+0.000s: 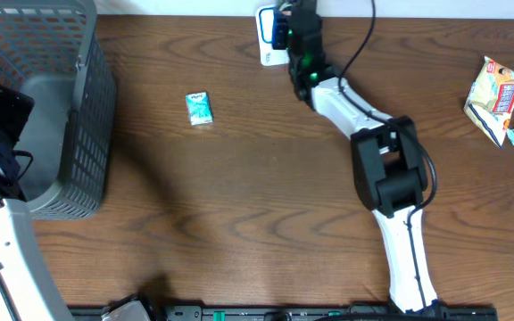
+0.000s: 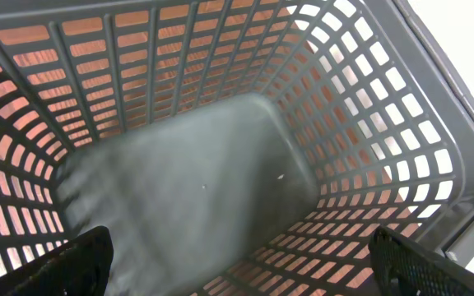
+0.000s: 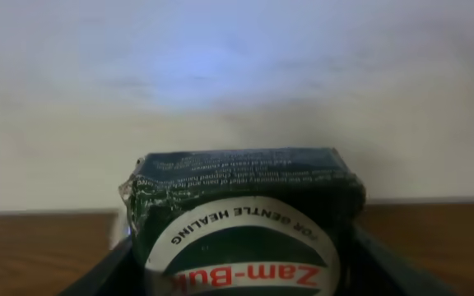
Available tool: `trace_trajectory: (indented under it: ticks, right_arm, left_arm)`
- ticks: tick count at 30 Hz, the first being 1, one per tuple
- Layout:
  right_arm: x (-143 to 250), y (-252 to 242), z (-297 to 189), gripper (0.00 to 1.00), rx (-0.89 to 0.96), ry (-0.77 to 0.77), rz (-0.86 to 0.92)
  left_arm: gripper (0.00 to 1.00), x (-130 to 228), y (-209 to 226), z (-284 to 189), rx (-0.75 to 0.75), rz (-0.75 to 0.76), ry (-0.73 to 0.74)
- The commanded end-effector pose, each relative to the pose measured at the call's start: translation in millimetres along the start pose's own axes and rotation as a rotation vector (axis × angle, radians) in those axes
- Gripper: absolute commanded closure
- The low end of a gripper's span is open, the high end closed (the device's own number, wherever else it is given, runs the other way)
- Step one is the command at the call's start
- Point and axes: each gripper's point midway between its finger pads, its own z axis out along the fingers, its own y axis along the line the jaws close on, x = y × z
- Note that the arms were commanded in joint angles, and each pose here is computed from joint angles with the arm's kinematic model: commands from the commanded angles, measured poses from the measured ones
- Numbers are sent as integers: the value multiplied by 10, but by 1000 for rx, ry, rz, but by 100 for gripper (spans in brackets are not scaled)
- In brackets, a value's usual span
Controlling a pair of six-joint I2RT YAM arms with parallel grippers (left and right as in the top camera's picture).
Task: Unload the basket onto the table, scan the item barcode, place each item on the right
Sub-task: 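Hold the Zam-Buk tin up against the scanner face, right gripper, then carry the tin right and drop it at the table's right edge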
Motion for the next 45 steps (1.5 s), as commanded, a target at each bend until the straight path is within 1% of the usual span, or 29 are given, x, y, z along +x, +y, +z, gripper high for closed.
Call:
trace_trajectory:
  ticks: [1,3,5,8,11,12,14,16,17,18,21,24,27,28,30,33,36,38,41,43,44,45]
  right_arm:
    - [-783,-397,-244,74,64,-77,28]
    - [-934,-757,-386,74,128,-29,31]
    - [-992,-953,-472,75,163,1,34]
    - [-1084,-1391,-686,76,249,64,41]
    - [-1106,-1972,-974,76,394,140,42]
    - [-1058,-2254,-1110,76,465,187,40]
    - [-946,-2527,-1236,76,516,262,9]
    - [-827,-2737,-1340,73,555,329,-13]
    - [-700,-2926,-1436,73,586,393,-19]
    - [-597,-3105,-1529,72,618,441,-9]
    - [-415,-3435,-1680,74,673,512,21]
    - [-268,-3661,-1780,73,705,561,48]
    - [-127,-3789,-1832,68,703,595,77]
    - [-69,-3788,-1826,65,680,607,92]
    - [0,-3753,-1790,63,640,613,111]
    - [107,-3666,-1715,64,579,617,132]
    - [218,-3655,-1692,63,577,621,136]
    - [310,-3663,-1686,57,583,621,152]
    - [492,-3687,-1706,40,587,641,157]
    - [564,-3683,-1721,30,587,655,157]
    - [589,-3678,-1725,21,586,660,157]
    - [587,-3670,-1720,7,584,659,156]
  left_arm:
    - [2,-13,18,14,-11,-5,-4]
    - [2,-13,18,14,-11,-5,-4]
    - [1,-15,17,13,-10,-5,-4]
    - [2,-13,18,14,-11,-5,-4]
    - [2,-13,18,14,-11,-5,-4]
    - [2,-13,18,14,-11,-5,-4]
    - [2,-13,18,14,-11,-5,-4]
    - [2,-15,17,13,-10,-5,-4]
    - [3,-13,18,14,-11,-5,-4]
    - [2,-13,18,14,-11,-5,-4]
    - [2,-13,18,14,-11,-5,-4]
    - [2,-13,18,14,-11,-5,-4]
    - [2,-13,18,14,-11,-5,-4]
    - [2,-13,18,14,-11,-5,-4]
    - [2,-13,18,14,-11,-5,-4]
    - [2,-13,18,14,-11,-5,-4]
    - [2,-13,18,14,-11,-5,-4]
    - [2,-13,18,14,-11,-5,-4]
    - [2,-13,18,14,-11,-5,-4]
    - [2,-15,17,13,-10,-5,-4]
    - [2,-13,18,14,-11,-5,-4]
    - [2,-15,17,13,-10,-5,-4]
